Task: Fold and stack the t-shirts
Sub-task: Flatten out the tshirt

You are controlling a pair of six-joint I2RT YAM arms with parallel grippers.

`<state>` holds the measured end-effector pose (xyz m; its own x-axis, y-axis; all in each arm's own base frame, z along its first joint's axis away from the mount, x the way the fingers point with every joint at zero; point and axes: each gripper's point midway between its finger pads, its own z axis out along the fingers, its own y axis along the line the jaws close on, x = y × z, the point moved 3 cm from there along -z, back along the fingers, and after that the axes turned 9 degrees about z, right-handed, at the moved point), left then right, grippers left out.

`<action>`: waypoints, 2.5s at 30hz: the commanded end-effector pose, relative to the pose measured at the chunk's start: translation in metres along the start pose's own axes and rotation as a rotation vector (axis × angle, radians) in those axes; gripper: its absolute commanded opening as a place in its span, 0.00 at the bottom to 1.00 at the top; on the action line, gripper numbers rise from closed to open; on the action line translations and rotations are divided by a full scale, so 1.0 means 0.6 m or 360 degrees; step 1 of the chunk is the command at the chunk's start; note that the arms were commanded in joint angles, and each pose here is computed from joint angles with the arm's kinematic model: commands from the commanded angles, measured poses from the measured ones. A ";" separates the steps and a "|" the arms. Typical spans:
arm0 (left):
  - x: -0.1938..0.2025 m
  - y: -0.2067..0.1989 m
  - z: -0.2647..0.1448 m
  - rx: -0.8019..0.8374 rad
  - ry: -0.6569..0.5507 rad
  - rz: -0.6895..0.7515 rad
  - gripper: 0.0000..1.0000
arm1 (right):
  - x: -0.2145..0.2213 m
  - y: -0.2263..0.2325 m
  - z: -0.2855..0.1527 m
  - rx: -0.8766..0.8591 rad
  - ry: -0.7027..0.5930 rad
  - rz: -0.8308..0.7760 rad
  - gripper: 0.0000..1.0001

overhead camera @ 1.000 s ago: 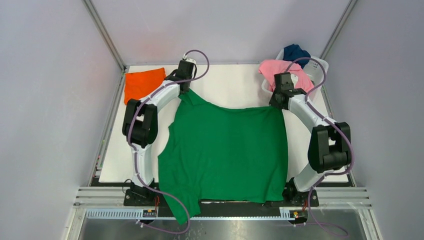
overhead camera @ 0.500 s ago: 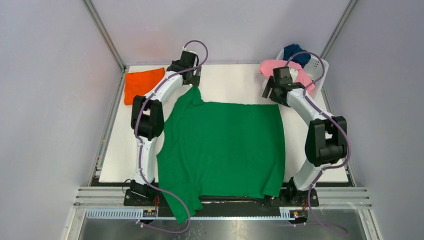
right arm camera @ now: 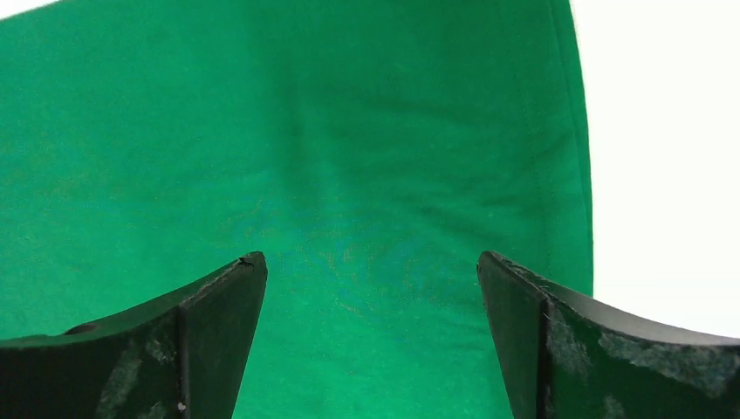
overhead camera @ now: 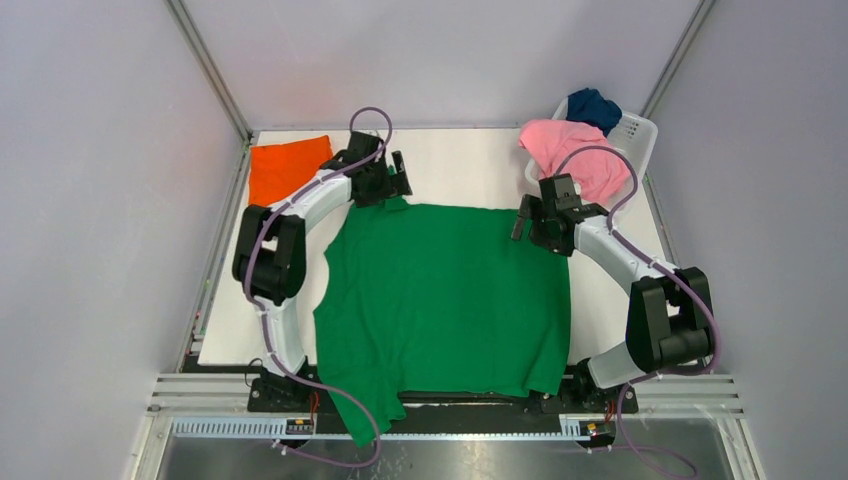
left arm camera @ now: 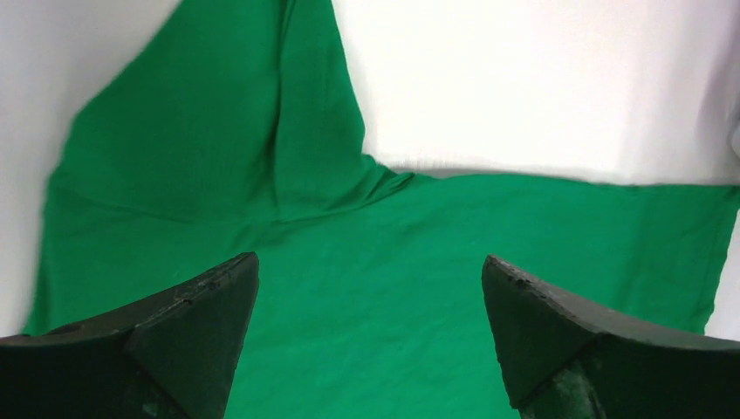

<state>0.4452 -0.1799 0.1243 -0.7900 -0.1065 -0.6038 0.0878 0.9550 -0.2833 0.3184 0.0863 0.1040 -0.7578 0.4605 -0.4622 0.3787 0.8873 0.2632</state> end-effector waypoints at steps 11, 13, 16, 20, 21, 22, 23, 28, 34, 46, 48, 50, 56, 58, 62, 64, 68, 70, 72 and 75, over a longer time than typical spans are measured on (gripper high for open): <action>-0.033 -0.033 0.108 0.0158 -0.0013 -0.0290 0.99 | -0.001 0.007 -0.020 -0.0089 -0.0033 -0.0026 1.00; -0.057 -0.053 0.118 0.0267 -0.0079 -0.0316 0.99 | -0.001 0.001 -0.019 -0.0059 -0.0050 -0.0028 0.99; -0.095 -0.089 0.134 0.0468 -0.0164 -0.0397 0.99 | -0.001 -0.006 -0.016 -0.0019 -0.0051 -0.0036 1.00; -0.145 -0.142 0.164 0.0743 -0.0241 -0.0473 0.99 | -0.003 -0.005 -0.016 -0.0004 -0.0042 -0.0043 0.99; -0.174 -0.156 0.161 0.0768 -0.0296 -0.0460 0.99 | -0.003 -0.006 -0.017 0.0002 -0.0040 -0.0042 0.99; -0.183 -0.161 0.167 0.0757 -0.0302 -0.0451 0.99 | -0.003 -0.007 -0.018 0.0005 -0.0042 -0.0041 1.00; -0.195 -0.164 0.168 0.0733 -0.0316 -0.0437 0.99 | -0.003 -0.008 -0.019 0.0007 -0.0044 -0.0042 1.00; -0.212 -0.146 0.101 0.0523 -0.0333 -0.0290 0.99 | 0.001 -0.015 -0.027 0.0019 -0.0049 -0.0042 1.00; -0.134 -0.070 -0.037 0.0166 -0.0430 -0.0237 0.99 | 0.016 -0.014 -0.036 -0.0041 -0.0015 -0.0007 0.99; -0.045 -0.035 0.047 0.0095 -0.0263 -0.0454 0.99 | 0.028 -0.027 -0.048 -0.0051 -0.0032 -0.0030 1.00; -0.047 -0.035 0.076 0.0087 -0.0238 -0.0485 0.99 | 0.025 -0.029 -0.050 -0.0041 -0.0055 -0.0036 0.99; -0.052 -0.033 0.100 0.0057 -0.0213 -0.0514 0.99 | 0.024 -0.032 -0.053 -0.0034 -0.0068 -0.0042 0.99; -0.109 -0.071 0.156 0.0211 -0.0281 -0.0573 0.99 | 0.019 -0.041 -0.060 0.0000 -0.0119 -0.0053 1.00; -0.131 -0.092 0.171 0.0281 -0.0316 -0.0584 0.99 | 0.019 -0.045 -0.057 0.0017 -0.0121 -0.0058 1.00; -0.159 -0.144 0.203 0.0443 -0.0325 -0.0596 0.99 | 0.017 -0.051 -0.056 0.0059 -0.0130 -0.0071 0.99; -0.165 -0.160 0.212 0.0494 -0.0301 -0.0596 0.99 | 0.016 -0.050 -0.058 0.0059 -0.0125 -0.0070 0.99; -0.194 -0.173 0.139 0.0480 -0.0368 -0.0447 0.99 | 0.018 -0.044 -0.060 0.0018 -0.0115 -0.0070 0.99; -0.193 -0.169 0.073 0.0450 -0.0402 -0.0349 0.99 | 0.022 -0.041 -0.057 -0.0005 -0.0094 -0.0071 1.00; -0.158 -0.144 -0.008 0.0346 -0.0407 -0.0268 0.99 | 0.032 -0.039 -0.055 -0.0019 -0.0047 -0.0061 1.00; -0.061 -0.088 -0.089 0.0174 -0.0357 -0.0240 0.99 | 0.049 -0.038 -0.049 -0.0053 0.0012 -0.0036 1.00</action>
<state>0.5012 -0.2565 0.1170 -0.7577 -0.3486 -0.5517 -0.0060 0.8491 -0.5282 0.2814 0.0725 0.1152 -0.7478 0.4316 -0.5046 0.3503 0.9020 0.2524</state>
